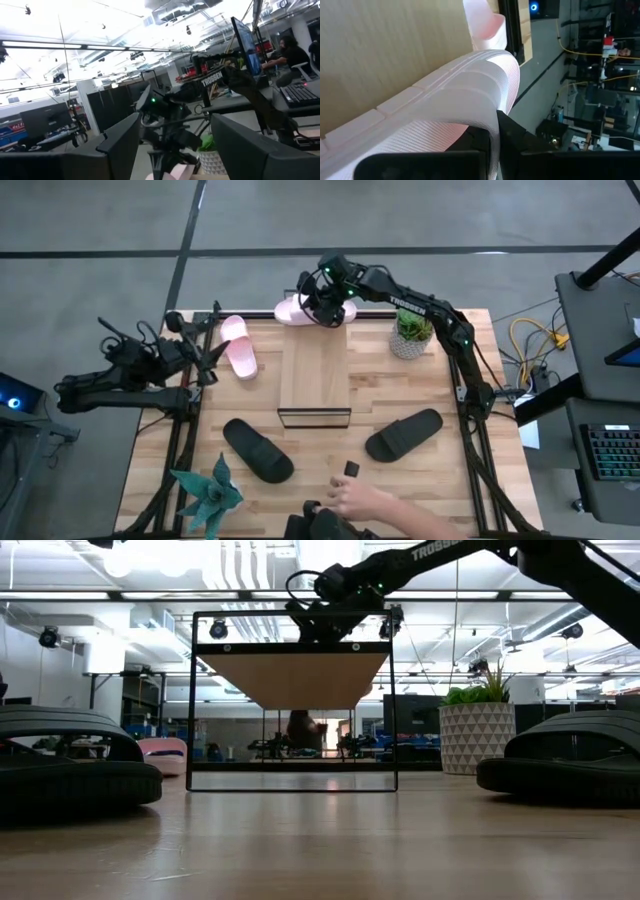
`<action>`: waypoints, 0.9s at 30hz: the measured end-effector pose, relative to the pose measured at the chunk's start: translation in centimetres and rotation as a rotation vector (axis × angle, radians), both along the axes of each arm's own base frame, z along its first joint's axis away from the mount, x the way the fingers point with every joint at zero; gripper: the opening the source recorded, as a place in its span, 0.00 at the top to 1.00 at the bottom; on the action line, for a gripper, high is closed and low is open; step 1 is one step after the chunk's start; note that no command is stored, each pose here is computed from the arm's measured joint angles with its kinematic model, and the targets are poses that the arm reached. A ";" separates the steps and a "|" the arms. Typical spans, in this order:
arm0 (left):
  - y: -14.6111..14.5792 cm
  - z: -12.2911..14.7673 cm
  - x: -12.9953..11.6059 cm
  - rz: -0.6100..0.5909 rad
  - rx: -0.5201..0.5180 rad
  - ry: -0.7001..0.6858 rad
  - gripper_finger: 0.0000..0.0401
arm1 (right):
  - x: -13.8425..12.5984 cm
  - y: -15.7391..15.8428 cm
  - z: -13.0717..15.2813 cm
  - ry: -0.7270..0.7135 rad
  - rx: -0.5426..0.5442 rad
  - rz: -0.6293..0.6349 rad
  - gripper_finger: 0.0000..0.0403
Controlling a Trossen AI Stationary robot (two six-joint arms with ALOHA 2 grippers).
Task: Pick and place slides into the shelf
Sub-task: Put the right pink slide on the shelf
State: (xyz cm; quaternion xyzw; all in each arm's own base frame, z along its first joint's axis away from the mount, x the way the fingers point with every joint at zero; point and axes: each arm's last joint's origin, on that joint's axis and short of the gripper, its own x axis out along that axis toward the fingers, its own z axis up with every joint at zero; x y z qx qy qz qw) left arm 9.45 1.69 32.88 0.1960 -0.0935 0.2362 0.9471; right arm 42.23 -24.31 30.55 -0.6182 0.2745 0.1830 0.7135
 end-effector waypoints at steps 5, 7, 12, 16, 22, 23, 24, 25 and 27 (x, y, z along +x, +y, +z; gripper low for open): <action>0.0 -0.1 0.4 0.000 -0.001 0.016 0.43 | 0.2 -0.3 -0.3 -0.034 -0.023 -0.007 0.98; 0.0 -0.2 0.4 0.000 -0.002 0.021 0.43 | 0.2 -0.4 -0.4 -0.033 -0.023 -0.009 0.97; 0.1 -0.3 0.8 0.000 -0.003 0.036 0.43 | 0.1 -0.6 -0.5 -0.022 -0.030 -0.036 0.93; 0.1 -0.4 0.9 0.000 -0.003 0.044 0.43 | 0.1 -0.5 -0.6 -0.021 -0.025 -0.042 0.89; 0.1 -0.5 1.1 0.000 -0.004 0.052 0.43 | 0.1 -0.6 -0.6 -0.010 -0.035 -0.063 0.81; 0.1 -0.5 1.2 0.000 -0.004 0.053 0.43 | 0.1 -0.6 -0.6 -0.006 -0.038 -0.068 0.80; 0.1 -0.5 1.2 0.000 -0.004 0.054 0.43 | 0.0 -0.6 -0.6 -0.003 -0.039 -0.072 0.78; 0.1 -0.6 1.2 0.000 -0.005 0.057 0.43 | 0.0 -0.6 -0.7 0.000 -0.042 -0.078 0.77; 0.1 -0.6 1.3 0.000 -0.005 0.061 0.43 | 0.0 -0.6 -0.7 0.001 -0.035 -0.091 0.74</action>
